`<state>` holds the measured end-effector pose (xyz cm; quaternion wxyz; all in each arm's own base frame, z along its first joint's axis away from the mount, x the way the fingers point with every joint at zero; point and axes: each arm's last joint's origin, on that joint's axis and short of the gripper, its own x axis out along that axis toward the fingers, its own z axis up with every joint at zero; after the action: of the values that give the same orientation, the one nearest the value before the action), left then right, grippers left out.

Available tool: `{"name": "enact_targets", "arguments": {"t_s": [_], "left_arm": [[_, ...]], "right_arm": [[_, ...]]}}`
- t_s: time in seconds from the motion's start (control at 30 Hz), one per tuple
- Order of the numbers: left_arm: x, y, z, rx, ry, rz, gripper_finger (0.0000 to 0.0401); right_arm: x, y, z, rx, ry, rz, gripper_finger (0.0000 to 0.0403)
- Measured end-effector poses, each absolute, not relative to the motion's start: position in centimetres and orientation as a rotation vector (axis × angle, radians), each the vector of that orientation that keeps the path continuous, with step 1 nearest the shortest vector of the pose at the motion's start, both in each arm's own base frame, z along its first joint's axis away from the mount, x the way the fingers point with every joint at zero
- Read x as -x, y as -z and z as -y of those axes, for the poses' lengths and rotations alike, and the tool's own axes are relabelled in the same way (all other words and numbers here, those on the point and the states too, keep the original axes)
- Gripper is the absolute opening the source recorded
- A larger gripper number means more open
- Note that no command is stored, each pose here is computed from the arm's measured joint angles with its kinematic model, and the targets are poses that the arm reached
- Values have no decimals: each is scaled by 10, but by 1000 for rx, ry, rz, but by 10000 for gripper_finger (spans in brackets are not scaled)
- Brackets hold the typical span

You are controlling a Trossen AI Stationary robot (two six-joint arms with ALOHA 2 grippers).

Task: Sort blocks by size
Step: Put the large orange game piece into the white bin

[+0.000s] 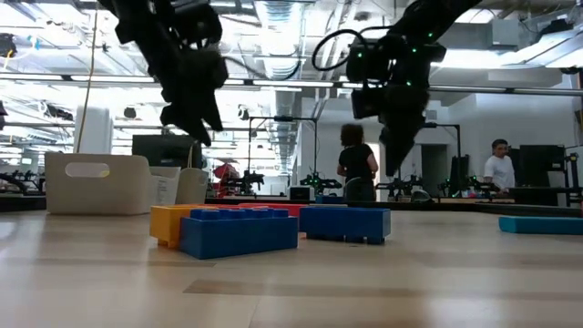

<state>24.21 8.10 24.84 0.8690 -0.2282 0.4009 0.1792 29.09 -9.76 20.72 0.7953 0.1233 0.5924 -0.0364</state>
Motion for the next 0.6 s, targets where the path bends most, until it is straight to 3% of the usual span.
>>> {"name": "enact_targets", "arguments": {"t_s": [0.1,0.23,0.6], "left_arm": [[-254,-248,-55,431,-264,-839,249],[-269,-245,-21,358,-123,-822,249],[-322,-202,27,300,31,-739,249]], "right_arm": [[-297,-198,86,-220,35,-1320,284],[-295,-199,85,-222,113,-1341,284],[-259,-245,92,-307,286,-1278,284]]}}
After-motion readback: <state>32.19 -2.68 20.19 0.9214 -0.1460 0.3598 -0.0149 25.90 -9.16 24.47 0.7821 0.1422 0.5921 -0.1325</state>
